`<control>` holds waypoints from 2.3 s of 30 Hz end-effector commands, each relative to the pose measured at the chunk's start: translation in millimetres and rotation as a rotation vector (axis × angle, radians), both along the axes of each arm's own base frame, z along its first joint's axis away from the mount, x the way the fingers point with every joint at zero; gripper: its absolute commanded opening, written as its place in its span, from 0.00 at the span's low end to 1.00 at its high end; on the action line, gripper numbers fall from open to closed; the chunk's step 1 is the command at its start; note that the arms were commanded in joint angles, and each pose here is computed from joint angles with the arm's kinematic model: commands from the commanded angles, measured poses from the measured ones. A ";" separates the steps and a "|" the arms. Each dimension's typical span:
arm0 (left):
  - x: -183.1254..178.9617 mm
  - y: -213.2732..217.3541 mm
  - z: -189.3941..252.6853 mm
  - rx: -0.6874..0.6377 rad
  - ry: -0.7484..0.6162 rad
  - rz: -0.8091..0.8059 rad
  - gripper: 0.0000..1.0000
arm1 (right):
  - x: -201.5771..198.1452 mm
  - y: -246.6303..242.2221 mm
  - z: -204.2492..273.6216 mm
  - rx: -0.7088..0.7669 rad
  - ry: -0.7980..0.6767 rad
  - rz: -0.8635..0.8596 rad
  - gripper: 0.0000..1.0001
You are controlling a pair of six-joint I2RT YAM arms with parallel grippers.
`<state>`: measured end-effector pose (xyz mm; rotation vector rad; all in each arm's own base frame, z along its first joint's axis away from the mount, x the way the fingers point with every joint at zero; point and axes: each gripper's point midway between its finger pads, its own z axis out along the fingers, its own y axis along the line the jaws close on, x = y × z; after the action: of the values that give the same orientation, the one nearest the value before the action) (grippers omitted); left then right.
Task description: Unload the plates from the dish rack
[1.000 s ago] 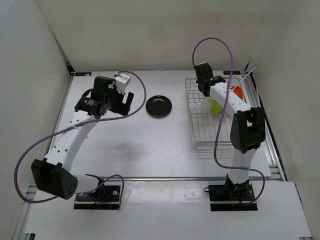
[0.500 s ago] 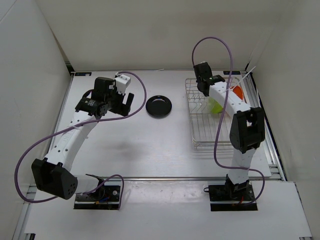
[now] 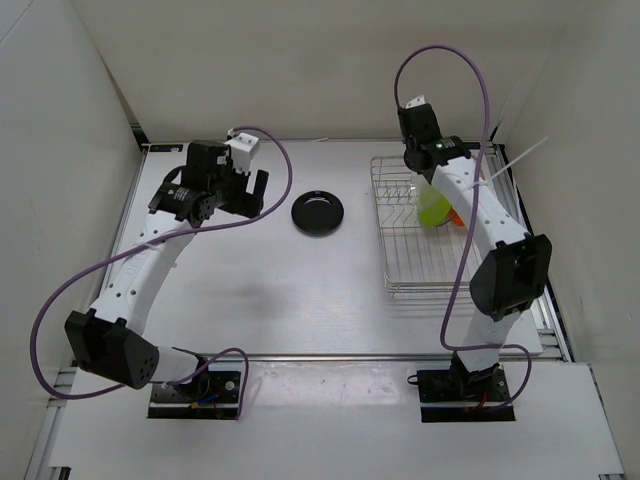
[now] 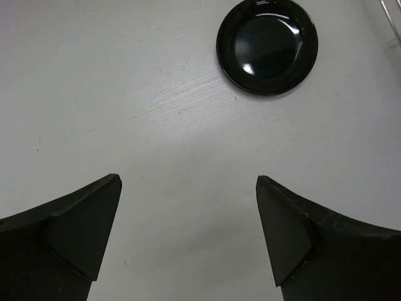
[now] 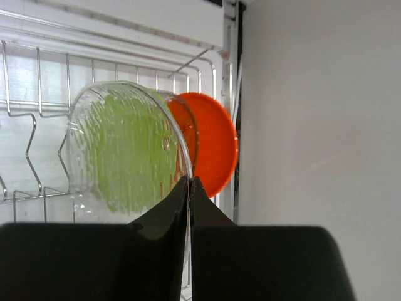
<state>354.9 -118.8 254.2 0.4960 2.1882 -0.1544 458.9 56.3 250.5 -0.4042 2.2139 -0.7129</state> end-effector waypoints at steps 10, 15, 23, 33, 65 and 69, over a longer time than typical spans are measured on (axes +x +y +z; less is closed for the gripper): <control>12.4 -71.3 22.4 -0.208 0.071 -0.206 1.00 | -39.6 25.1 98.7 0.117 -0.222 0.062 0.00; 11.6 -119.9 50.0 -0.371 0.055 -0.358 1.00 | -53.7 51.7 103.5 0.315 -0.222 0.163 0.00; 26.0 -181.3 64.8 -0.627 0.205 -0.413 1.00 | -79.5 93.2 110.2 0.596 -0.180 0.288 0.00; 33.0 -225.8 59.5 -0.716 0.311 -0.519 0.97 | -94.5 121.4 110.4 0.754 -0.097 0.373 0.00; 27.2 -236.2 50.7 -0.693 0.314 -0.527 0.30 | -72.8 111.0 109.1 0.742 -0.149 0.238 0.00; 27.4 -236.6 54.6 -0.700 0.311 -0.525 0.16 | -75.6 111.4 108.9 0.746 -0.144 0.245 0.00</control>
<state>395.7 -350.8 271.1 0.5839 2.1670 -1.2650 384.8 168.7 328.9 -0.2590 2.1525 0.1897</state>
